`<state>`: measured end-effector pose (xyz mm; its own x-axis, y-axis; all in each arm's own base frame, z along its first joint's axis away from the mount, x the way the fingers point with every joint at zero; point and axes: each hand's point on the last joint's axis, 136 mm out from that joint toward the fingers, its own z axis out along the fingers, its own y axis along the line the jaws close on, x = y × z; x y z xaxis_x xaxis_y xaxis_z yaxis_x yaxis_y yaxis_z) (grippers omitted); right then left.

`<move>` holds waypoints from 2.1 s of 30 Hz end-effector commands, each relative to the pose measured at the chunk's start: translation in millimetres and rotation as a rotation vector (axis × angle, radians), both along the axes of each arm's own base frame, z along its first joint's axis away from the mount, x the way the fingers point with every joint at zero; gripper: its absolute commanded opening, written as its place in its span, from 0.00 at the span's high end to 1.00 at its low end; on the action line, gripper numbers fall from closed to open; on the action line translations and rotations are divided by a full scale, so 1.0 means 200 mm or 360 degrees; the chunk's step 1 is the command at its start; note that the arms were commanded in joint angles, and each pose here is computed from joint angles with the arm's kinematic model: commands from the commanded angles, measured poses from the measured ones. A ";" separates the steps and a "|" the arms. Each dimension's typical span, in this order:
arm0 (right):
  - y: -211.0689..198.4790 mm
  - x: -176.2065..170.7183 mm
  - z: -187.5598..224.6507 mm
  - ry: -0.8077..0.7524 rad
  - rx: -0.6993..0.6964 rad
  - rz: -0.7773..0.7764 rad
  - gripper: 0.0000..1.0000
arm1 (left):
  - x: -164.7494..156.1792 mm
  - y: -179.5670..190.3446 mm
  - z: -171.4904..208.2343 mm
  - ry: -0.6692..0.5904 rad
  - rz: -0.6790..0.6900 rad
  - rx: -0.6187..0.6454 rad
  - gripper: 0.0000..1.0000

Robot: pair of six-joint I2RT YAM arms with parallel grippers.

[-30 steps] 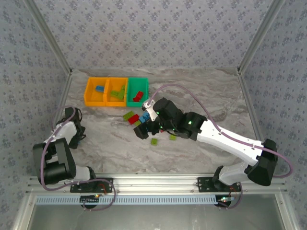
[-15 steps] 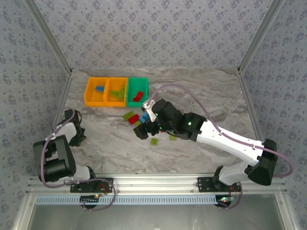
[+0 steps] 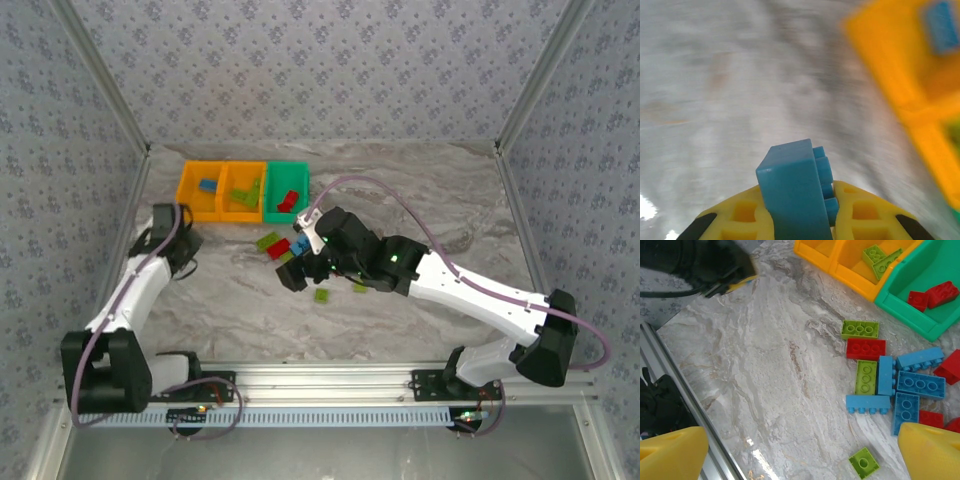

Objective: Sort the legos into containers by color

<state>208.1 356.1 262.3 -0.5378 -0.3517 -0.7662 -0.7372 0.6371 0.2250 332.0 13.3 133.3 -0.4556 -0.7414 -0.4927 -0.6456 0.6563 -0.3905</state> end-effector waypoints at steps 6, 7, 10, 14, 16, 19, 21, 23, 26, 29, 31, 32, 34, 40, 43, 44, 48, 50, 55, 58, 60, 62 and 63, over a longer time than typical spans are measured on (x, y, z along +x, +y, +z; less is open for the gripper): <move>0.03 -0.02 -0.05 0.0087 0.0019 -0.0060 0.00 | 0.64 -0.05 0.13 -0.0042 -0.0257 0.0225 0.89; 0.01 -0.02 -0.06 0.0094 0.0017 -0.0067 0.00 | 0.70 -0.04 0.11 -0.0037 -0.0267 0.0210 0.89; -0.04 -0.04 -0.07 0.0095 0.0001 -0.0094 0.00 | 0.89 -0.04 0.08 -0.0062 -0.0350 0.0163 0.85; -0.12 -0.05 -0.07 0.0080 -0.0020 -0.0146 0.00 | 1.01 -0.05 0.14 -0.0105 -0.0407 0.0193 0.66; -0.15 -0.05 -0.10 0.0071 -0.0051 -0.0186 0.00 | 0.99 -0.03 0.19 -0.0124 -0.0379 0.0215 0.58; -0.19 -0.02 -0.12 0.0052 -0.0059 -0.0244 0.00 | 0.92 -0.03 0.32 -0.0179 -0.0351 0.0295 0.53; -0.24 0.03 -0.13 0.0028 -0.0063 -0.0350 0.00 | 0.84 -0.07 0.43 -0.0236 -0.0366 0.0355 0.53; -0.32 0.10 -0.15 0.0023 -0.0070 -0.0517 0.00 | 0.73 -0.17 0.54 -0.0300 -0.0428 0.0357 0.53; -0.48 0.22 -0.22 0.0027 -0.0106 -0.0780 0.00 | 0.50 -0.48 0.70 -0.0483 -0.0734 0.0362 0.54; -0.65 0.34 -0.32 0.0090 -0.0139 -0.1018 0.00 | 0.20 -0.83 0.81 -0.0673 -0.1165 0.0450 0.54; -0.73 0.39 -0.40 0.0146 -0.0152 -0.1114 0.00 | -0.04 -1.06 0.83 -0.0806 -0.1581 0.0472 0.52; -0.78 0.42 -0.44 0.0186 -0.0144 -0.1164 0.00 | -0.18 -1.16 0.83 -0.0868 -0.1827 0.0477 0.49; -0.85 0.47 -0.53 0.0316 -0.0118 -0.1275 0.00 | -0.41 -1.29 0.82 -0.0943 -0.2201 0.0516 0.48; -0.94 0.60 -0.74 0.0635 -0.0123 -0.1560 0.00 | -0.91 -1.30 0.58 -0.0818 -0.3118 0.0877 0.35; -0.94 0.67 -0.83 0.0711 -0.0182 -0.1649 0.00 | -1.02 -1.30 0.45 -0.0836 -0.3360 0.0915 0.28; -0.94 0.70 -0.87 0.0738 -0.0200 -0.1670 0.03 | -1.03 -1.31 0.43 -0.0875 -0.3396 0.0902 0.27; -0.92 0.77 -1.01 0.0801 -0.0264 -0.1741 0.14 | -1.11 -1.31 0.34 -0.0958 -0.3611 0.0923 0.23; -0.92 0.80 -1.06 0.0803 -0.0277 -0.1754 0.20 | -1.14 -1.27 0.28 -0.0888 -0.3678 0.0947 0.20; -0.94 0.81 -1.18 0.0820 -0.0367 -0.1777 0.34 | -1.16 -1.22 0.18 -0.0831 -0.3729 0.0990 0.11; -0.95 0.81 -1.18 0.0804 -0.0380 -0.1781 0.48 | -1.16 -1.21 0.16 -0.0811 -0.3738 0.1030 0.06; -0.96 0.80 -1.15 0.0787 -0.0352 -0.1784 0.60 | -1.15 -1.21 0.16 -0.0826 -0.3732 0.1045 0.06; -0.97 0.78 -1.09 0.0716 -0.0317 -0.1780 0.73 | -1.13 -1.21 0.19 -0.0876 -0.3694 0.1088 0.06; -0.98 0.78 -1.03 0.0637 -0.0308 -0.1770 0.78 | -1.11 -1.22 0.21 -0.0919 -0.3652 0.1119 0.06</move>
<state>364.9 167.6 29.9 -0.8454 0.3771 -0.3784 0.3514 0.9260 0.1378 107.5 -228.4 164.6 0.2029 0.7522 -0.6269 0.9715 -0.0746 0.2249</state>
